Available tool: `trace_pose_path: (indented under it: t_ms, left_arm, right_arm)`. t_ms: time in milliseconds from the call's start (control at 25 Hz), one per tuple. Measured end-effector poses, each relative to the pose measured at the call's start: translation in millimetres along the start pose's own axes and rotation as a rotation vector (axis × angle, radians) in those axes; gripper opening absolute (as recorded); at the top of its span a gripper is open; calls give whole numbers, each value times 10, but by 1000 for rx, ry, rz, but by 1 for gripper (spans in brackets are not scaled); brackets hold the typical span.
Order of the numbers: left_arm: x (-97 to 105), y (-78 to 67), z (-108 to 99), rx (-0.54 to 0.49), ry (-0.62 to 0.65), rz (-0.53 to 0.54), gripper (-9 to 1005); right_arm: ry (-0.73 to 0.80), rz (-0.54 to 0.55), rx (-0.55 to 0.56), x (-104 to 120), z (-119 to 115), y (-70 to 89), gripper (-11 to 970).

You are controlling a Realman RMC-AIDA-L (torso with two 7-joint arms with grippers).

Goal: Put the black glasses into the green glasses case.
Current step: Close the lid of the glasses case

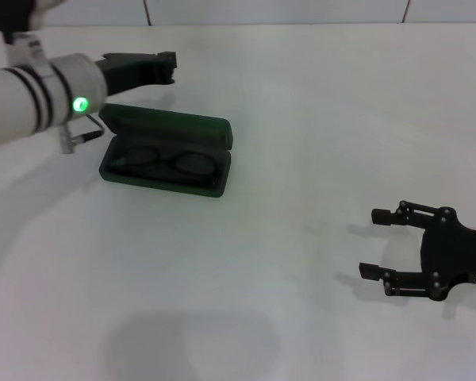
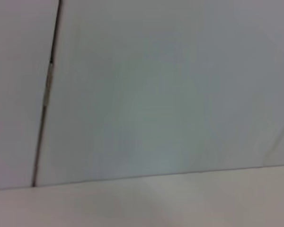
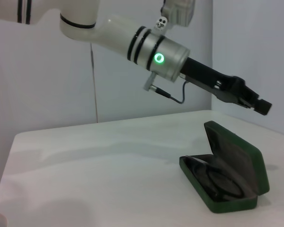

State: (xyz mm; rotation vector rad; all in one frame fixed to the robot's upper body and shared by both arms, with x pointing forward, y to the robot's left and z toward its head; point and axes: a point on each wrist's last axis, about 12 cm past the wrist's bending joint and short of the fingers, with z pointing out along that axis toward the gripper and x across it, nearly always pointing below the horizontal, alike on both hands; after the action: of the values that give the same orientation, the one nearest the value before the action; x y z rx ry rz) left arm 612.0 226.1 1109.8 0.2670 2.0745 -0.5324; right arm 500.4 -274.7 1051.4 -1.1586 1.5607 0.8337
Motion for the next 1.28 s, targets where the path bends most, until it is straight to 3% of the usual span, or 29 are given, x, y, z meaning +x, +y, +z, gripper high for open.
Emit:
trace_pose_path:
  t_ms: [160,600,1280]
  left_arm:
    - [120,-72,97,-54,21,27,3]
    - [253,-58,120,-69,51,20,3]
    - [477,27,-58,-51,72,15,3]
  right_arm:
    - [0,0,0,-1,0,-1,788]
    - [3,2,0,11,0,4,788]
    - [3,6,-8,5,26,2,789]
